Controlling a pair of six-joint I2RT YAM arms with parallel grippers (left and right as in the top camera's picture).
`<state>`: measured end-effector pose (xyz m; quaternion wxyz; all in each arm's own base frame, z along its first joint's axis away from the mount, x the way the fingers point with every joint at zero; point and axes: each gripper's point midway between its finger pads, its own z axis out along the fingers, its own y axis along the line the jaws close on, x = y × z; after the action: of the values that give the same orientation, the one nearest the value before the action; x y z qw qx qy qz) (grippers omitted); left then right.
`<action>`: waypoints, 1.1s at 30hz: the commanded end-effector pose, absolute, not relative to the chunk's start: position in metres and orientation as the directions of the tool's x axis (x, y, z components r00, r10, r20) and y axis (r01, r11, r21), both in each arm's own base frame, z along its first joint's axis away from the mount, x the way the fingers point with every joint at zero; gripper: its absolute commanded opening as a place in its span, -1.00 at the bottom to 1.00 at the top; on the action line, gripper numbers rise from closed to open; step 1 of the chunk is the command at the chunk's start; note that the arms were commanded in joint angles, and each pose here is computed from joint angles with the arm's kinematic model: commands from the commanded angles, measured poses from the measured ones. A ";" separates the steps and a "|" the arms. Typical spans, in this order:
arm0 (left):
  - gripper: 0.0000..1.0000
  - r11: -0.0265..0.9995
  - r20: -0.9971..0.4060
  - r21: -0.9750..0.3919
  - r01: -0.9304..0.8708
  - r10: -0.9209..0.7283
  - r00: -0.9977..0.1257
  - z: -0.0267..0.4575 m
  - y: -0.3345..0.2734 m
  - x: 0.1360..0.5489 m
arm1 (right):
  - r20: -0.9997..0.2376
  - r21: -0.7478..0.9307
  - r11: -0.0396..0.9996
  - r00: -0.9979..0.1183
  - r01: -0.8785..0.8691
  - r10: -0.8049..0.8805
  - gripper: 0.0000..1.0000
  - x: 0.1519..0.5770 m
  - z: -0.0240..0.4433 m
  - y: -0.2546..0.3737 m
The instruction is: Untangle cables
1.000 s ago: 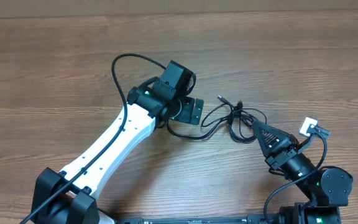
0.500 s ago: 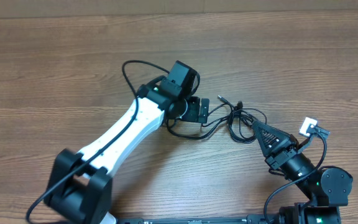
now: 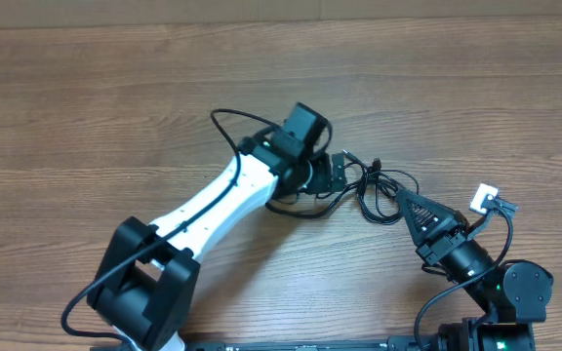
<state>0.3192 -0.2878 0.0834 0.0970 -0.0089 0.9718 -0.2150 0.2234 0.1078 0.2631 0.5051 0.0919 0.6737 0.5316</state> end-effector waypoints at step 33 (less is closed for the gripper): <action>0.66 0.840 -0.122 -0.317 -0.439 -0.495 -0.860 0.064 -0.266 0.321 | -0.581 0.810 0.440 -0.428 -0.388 0.692 -0.93 0.228 0.270 0.099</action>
<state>0.3203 -0.2712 0.0717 0.1043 -0.2120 0.9594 -0.1543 0.2291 0.1009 0.2579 0.5085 0.1177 0.6767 0.5194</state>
